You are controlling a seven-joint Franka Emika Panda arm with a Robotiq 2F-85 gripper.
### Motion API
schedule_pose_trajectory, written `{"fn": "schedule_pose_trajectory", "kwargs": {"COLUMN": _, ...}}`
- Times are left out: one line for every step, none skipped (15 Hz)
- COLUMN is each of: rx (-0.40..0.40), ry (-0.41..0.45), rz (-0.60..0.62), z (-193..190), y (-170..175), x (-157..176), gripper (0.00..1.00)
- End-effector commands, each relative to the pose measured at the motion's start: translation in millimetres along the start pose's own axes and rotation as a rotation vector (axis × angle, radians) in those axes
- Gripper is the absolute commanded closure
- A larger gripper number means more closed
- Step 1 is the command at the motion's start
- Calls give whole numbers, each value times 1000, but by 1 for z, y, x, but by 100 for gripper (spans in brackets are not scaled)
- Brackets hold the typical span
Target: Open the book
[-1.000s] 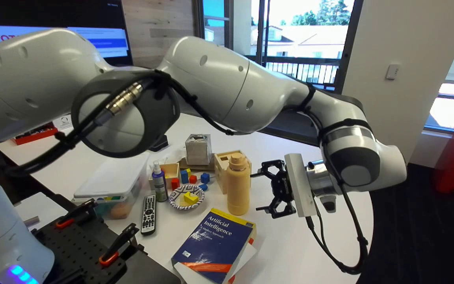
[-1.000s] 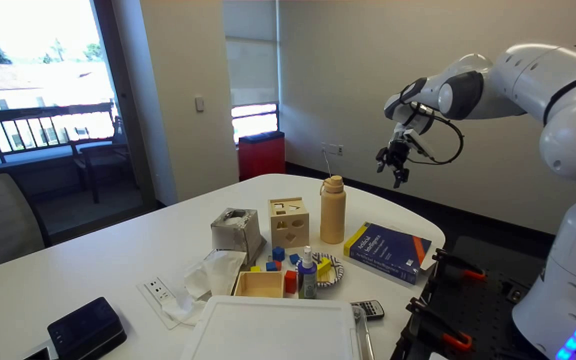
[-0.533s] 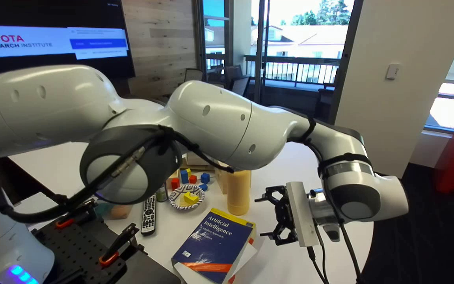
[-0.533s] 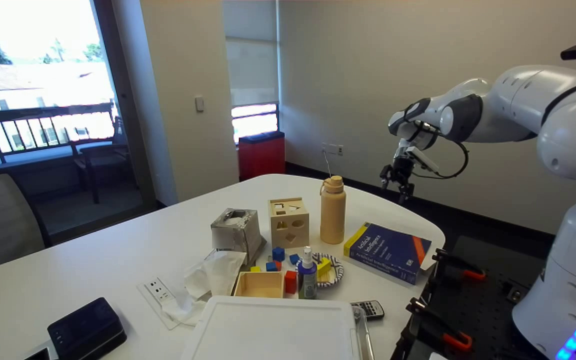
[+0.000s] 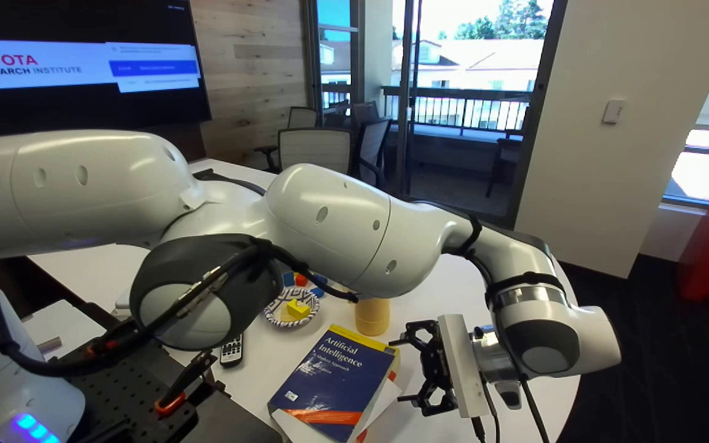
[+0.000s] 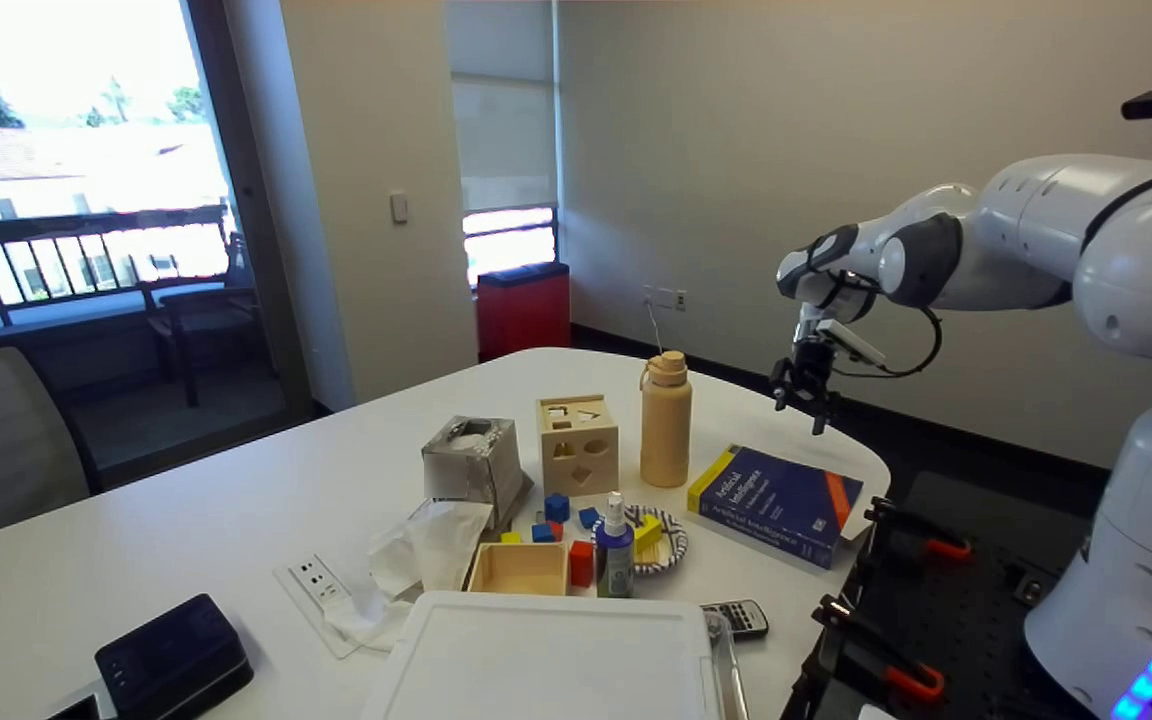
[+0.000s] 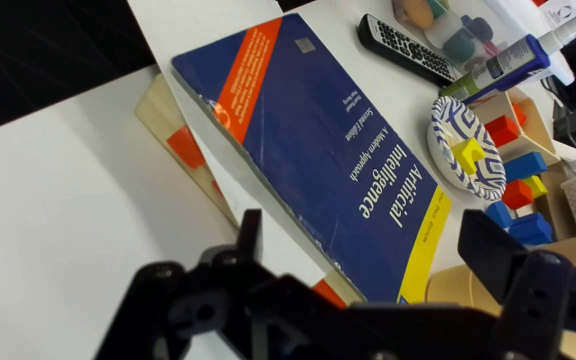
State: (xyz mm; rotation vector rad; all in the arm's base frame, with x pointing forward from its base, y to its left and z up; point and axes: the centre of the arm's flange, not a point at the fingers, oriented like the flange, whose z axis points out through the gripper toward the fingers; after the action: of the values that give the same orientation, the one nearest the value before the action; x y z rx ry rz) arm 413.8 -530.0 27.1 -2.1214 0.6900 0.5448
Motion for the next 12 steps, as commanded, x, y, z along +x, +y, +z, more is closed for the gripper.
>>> {"fn": "schedule_pose_trajectory", "kwargs": {"rx": -14, "ry": -8, "rz": 30, "z": -6, "y": 8, "x": 22, "gripper": 0}}
{"fn": "schedule_pose_trajectory", "kwargs": {"rx": -20, "ry": -11, "rz": 30, "z": -3, "y": 9, "x": 23, "gripper": 0}}
{"fn": "schedule_pose_trajectory", "kwargs": {"rx": -25, "ry": -14, "rz": 30, "z": 0, "y": 10, "x": 25, "gripper": 0}}
{"fn": "schedule_pose_trajectory", "kwargs": {"rx": -28, "ry": -18, "rz": 31, "z": 3, "y": 10, "x": 26, "gripper": 0}}
{"fn": "schedule_pose_trajectory", "kwargs": {"rx": -31, "ry": -22, "rz": 31, "z": 8, "y": 11, "x": 29, "gripper": 0}}
{"fn": "schedule_pose_trajectory", "kwargs": {"rx": -38, "ry": -28, "rz": 34, "z": 13, "y": 13, "x": 32, "gripper": 0}}
{"fn": "schedule_pose_trajectory", "kwargs": {"rx": -44, "ry": -38, "rz": 39, "z": 20, "y": 15, "x": 34, "gripper": 0}}
{"fn": "schedule_pose_trajectory", "kwargs": {"rx": -49, "ry": -44, "rz": 42, "z": 26, "y": 16, "x": 37, "gripper": 0}}
{"fn": "schedule_pose_trajectory", "kwargs": {"rx": -54, "ry": -54, "rz": 42, "z": 34, "y": 17, "x": 40, "gripper": 0}}
{"fn": "schedule_pose_trajectory", "kwargs": {"rx": -59, "ry": -65, "rz": 44, "z": 41, "y": 17, "x": 41, "gripper": 0}}
{"fn": "schedule_pose_trajectory", "kwargs": {"rx": -61, "ry": -78, "rz": 42, "z": 50, "y": 16, "x": 41, "gripper": 0}}
{"fn": "schedule_pose_trajectory", "kwargs": {"rx": -63, "ry": -85, "rz": 41, "z": 56, "y": 15, "x": 43, "gripper": 0}}
